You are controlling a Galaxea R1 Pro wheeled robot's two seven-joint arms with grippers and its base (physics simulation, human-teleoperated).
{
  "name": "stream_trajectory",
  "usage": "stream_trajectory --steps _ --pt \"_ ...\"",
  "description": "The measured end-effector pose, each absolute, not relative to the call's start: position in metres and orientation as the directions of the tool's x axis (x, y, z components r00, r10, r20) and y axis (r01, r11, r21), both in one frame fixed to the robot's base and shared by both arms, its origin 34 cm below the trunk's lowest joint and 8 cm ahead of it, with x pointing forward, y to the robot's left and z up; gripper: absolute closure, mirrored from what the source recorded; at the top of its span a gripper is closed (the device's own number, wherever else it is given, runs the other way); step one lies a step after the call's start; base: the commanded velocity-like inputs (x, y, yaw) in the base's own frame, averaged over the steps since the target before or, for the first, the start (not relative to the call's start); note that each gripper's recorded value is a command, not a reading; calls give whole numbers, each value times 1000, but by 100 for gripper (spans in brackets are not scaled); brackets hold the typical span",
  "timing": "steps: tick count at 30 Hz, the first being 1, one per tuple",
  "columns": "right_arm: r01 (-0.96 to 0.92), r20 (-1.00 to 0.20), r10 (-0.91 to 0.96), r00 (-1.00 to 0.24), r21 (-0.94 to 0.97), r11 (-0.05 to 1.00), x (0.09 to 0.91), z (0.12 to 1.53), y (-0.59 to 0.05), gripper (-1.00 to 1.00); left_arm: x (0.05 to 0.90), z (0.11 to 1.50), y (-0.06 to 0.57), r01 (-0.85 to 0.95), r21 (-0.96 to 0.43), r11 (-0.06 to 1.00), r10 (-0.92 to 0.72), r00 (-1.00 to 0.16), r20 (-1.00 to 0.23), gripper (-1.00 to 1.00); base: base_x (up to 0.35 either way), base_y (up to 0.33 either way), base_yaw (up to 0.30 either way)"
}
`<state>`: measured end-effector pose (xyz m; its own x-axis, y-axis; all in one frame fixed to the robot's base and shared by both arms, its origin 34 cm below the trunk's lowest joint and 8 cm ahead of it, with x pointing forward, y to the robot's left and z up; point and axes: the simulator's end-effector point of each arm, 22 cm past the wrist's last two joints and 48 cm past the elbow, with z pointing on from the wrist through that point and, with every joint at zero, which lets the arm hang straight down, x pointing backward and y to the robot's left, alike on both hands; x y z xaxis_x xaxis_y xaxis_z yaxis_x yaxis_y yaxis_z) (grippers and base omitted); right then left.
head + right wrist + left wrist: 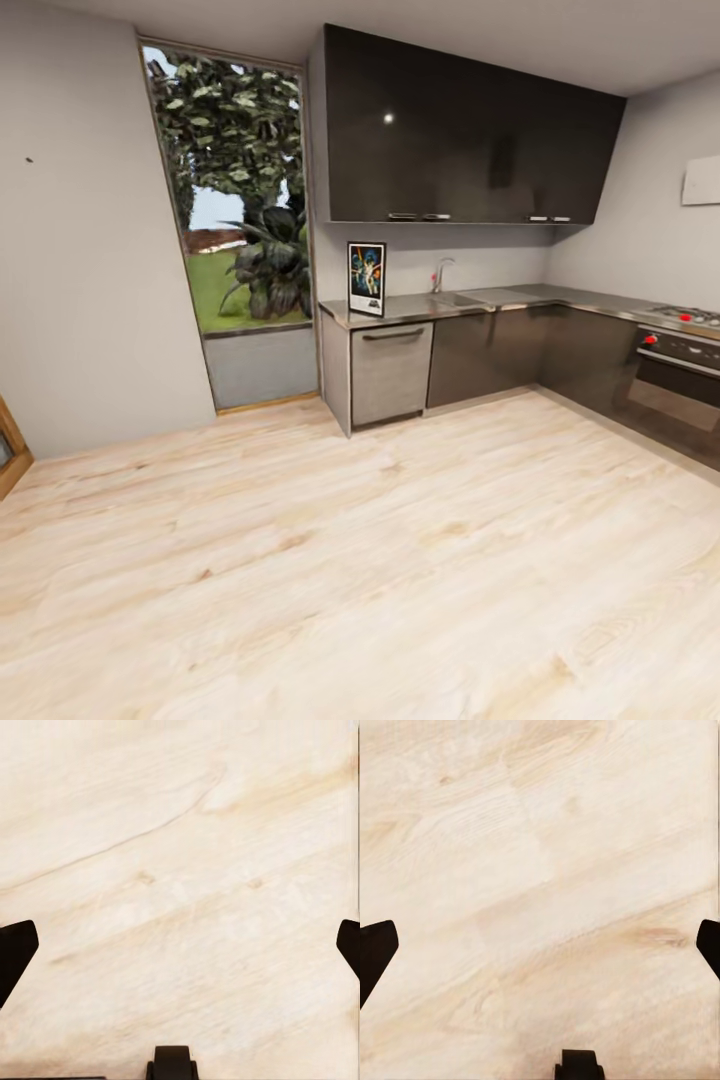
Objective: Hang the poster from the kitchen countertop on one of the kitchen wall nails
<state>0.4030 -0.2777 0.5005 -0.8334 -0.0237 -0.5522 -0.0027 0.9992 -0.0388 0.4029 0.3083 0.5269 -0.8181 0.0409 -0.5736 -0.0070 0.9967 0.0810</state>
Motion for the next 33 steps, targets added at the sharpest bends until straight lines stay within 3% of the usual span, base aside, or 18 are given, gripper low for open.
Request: stream_trajectory --steps 33 --pt "-3 -552 -24 -833 -39 999 403 501 -278 -100 403 527 308 -7 81 997 41 -818 -574 -100 303 -187 0"
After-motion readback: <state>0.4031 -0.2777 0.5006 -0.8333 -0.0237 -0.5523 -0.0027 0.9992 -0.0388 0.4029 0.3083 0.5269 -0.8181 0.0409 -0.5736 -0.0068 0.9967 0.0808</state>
